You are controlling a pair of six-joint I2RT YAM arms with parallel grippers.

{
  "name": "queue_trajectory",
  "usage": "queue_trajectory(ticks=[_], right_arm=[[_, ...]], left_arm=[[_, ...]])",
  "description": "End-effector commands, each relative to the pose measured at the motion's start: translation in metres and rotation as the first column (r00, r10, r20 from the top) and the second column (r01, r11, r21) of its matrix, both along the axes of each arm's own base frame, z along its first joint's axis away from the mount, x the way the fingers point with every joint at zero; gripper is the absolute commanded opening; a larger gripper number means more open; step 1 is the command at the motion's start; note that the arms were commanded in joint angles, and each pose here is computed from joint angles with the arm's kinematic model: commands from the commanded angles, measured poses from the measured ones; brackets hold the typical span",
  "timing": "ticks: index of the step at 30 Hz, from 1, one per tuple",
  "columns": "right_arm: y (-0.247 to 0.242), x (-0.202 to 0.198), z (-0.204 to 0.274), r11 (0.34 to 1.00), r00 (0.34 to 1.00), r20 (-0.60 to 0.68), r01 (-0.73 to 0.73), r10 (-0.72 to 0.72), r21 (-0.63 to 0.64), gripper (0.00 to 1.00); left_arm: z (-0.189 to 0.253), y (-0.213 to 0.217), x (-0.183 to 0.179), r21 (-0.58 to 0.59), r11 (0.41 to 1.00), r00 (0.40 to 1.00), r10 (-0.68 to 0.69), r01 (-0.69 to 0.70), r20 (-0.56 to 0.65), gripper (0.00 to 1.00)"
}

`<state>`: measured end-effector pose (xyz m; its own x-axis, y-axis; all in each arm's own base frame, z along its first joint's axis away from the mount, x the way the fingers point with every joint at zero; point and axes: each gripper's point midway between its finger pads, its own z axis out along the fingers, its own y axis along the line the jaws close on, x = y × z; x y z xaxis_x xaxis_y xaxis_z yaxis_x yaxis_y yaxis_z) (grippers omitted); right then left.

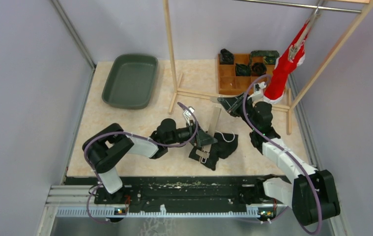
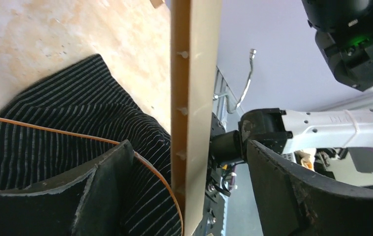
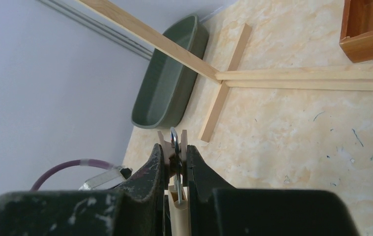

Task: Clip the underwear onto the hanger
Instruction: Open the clamp at the hanger, then clamp the underwear onto the hanger.

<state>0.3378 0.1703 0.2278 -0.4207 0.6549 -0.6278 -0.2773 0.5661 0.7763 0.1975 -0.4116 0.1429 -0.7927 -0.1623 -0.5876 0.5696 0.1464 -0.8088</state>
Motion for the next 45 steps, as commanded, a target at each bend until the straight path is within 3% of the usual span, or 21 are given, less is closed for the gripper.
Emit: queue_trajectory(ticks=[1, 5, 8, 21, 29, 45], right_arm=[[-0.011, -0.004, 0.028, 0.999, 0.995, 0.093, 0.031, -0.031, -0.006, 0.00], [-0.016, -0.017, 0.025, 0.999, 0.996, 0.083, 0.034, -0.031, -0.038, 0.00], [-0.021, -0.032, 0.017, 0.998, 0.998, 0.054, 0.040, -0.037, -0.057, 0.00], [-0.046, -0.075, -0.007, 0.985, 0.992, -0.066, 0.094, -0.104, -0.148, 0.00], [-0.061, -0.087, -0.026, 0.971, 0.972, -0.151, 0.153, -0.182, -0.183, 0.00], [-0.073, -0.100, -0.043, 0.956, 0.954, -0.199, 0.177, -0.224, -0.233, 0.00]], left_arm=[[0.015, 0.014, 0.025, 0.020, 0.991, 0.989, 0.127, -0.129, 0.073, 0.91], [0.016, 0.041, 0.045, 0.032, 0.964, 0.961, 0.261, -0.265, 0.097, 0.93], [0.007, 0.047, 0.059, 0.107, 0.940, 0.940, 0.308, -0.324, 0.145, 0.94], [-0.032, -0.001, 0.087, 0.353, 0.883, 0.936, 0.217, -0.309, 0.278, 0.89], [-0.053, -0.021, 0.081, 0.469, 0.795, 0.884, 0.171, -0.384, 0.435, 0.86], [-0.110, -0.027, 0.077, 0.630, 0.598, 0.834, 0.126, -0.495, 0.536, 0.81]])
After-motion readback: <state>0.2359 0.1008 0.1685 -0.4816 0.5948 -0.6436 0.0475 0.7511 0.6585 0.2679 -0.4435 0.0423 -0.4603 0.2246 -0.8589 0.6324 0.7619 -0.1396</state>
